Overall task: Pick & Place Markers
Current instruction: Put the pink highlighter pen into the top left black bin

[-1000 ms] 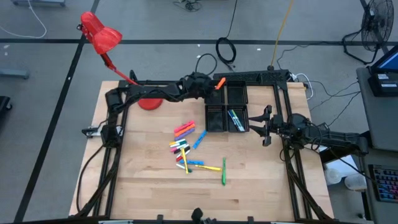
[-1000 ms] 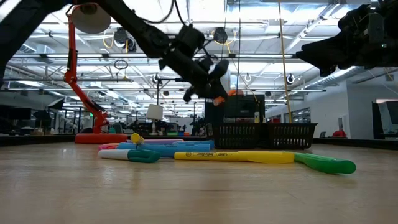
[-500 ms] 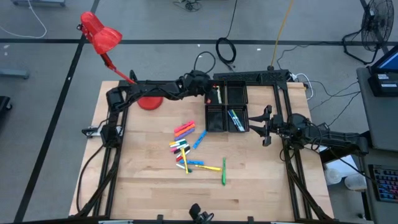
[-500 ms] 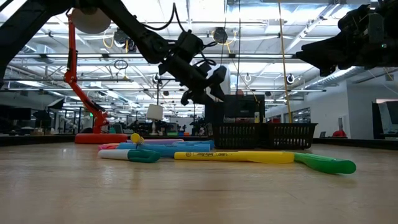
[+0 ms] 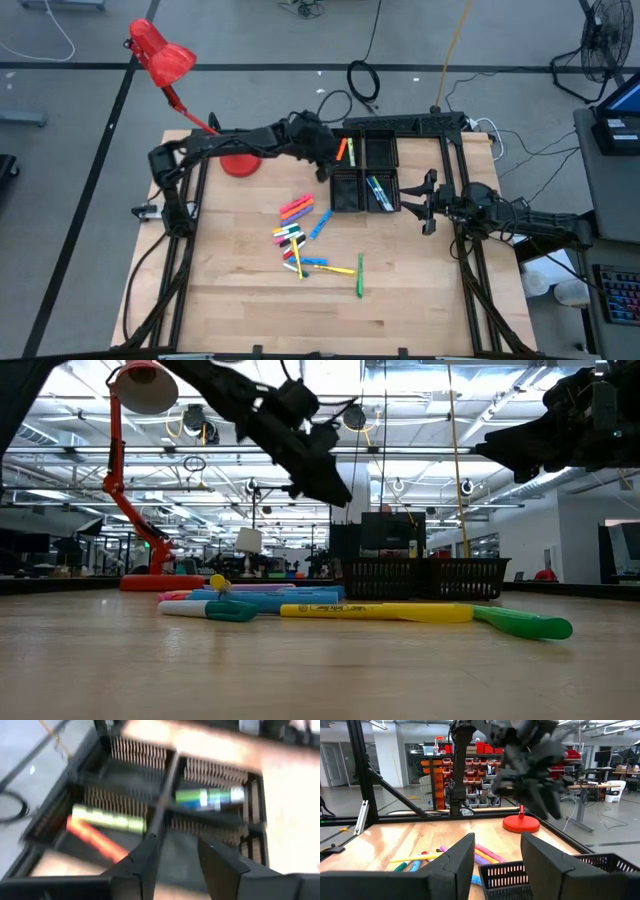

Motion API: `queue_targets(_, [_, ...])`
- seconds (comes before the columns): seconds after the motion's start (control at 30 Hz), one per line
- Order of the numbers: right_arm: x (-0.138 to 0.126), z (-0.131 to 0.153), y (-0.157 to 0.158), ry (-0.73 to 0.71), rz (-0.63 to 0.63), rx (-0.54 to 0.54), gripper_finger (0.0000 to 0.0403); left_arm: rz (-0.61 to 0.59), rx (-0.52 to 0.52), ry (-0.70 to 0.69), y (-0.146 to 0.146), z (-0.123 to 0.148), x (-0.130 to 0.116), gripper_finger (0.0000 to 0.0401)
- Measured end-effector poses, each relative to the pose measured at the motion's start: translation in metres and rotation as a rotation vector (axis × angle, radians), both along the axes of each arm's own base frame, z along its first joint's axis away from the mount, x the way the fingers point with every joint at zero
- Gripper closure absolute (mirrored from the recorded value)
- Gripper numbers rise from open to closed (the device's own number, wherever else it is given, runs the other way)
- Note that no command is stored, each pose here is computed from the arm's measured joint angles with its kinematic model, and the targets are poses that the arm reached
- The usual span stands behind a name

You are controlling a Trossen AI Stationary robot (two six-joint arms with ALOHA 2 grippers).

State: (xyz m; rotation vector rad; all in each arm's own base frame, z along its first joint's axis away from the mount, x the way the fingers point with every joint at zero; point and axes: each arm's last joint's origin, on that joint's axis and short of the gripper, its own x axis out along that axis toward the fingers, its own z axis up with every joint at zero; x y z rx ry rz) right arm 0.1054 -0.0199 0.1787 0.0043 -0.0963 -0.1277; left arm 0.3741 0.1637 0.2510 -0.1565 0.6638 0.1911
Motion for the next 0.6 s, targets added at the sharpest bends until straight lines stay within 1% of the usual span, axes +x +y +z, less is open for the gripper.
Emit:
queue_targets(0.17, [0.0,0.0,0.0,0.0,0.0,0.0,0.0257,0.018,-0.039,0.222,-0.023,0.01,-0.026,0.0282])
queue_targets(0.27, [0.0,0.0,0.0,0.001,0.0,0.0,0.0257,0.029,-0.077,0.373,-0.035,0.005,-0.038,0.0288])
queue_targets(0.33, [0.0,0.0,0.0,0.001,0.0,0.0,0.0257,0.039,-0.096,0.484,-0.042,-0.001,-0.045,0.0284])
queue_targets(0.43, [0.0,0.0,0.0,0.001,0.0,0.0,0.0257,0.12,-0.082,0.567,-0.048,-0.013,-0.051,0.0261])
queue_targets(0.5, [0.0,0.0,0.0,0.002,0.0,0.0,0.0257,0.174,-0.061,0.621,-0.05,-0.025,-0.057,0.0236])
queue_targets(0.6, [0.0,0.0,0.0,0.001,0.0,0.0,0.0257,0.183,-0.064,0.693,-0.053,-0.046,-0.067,0.0191])
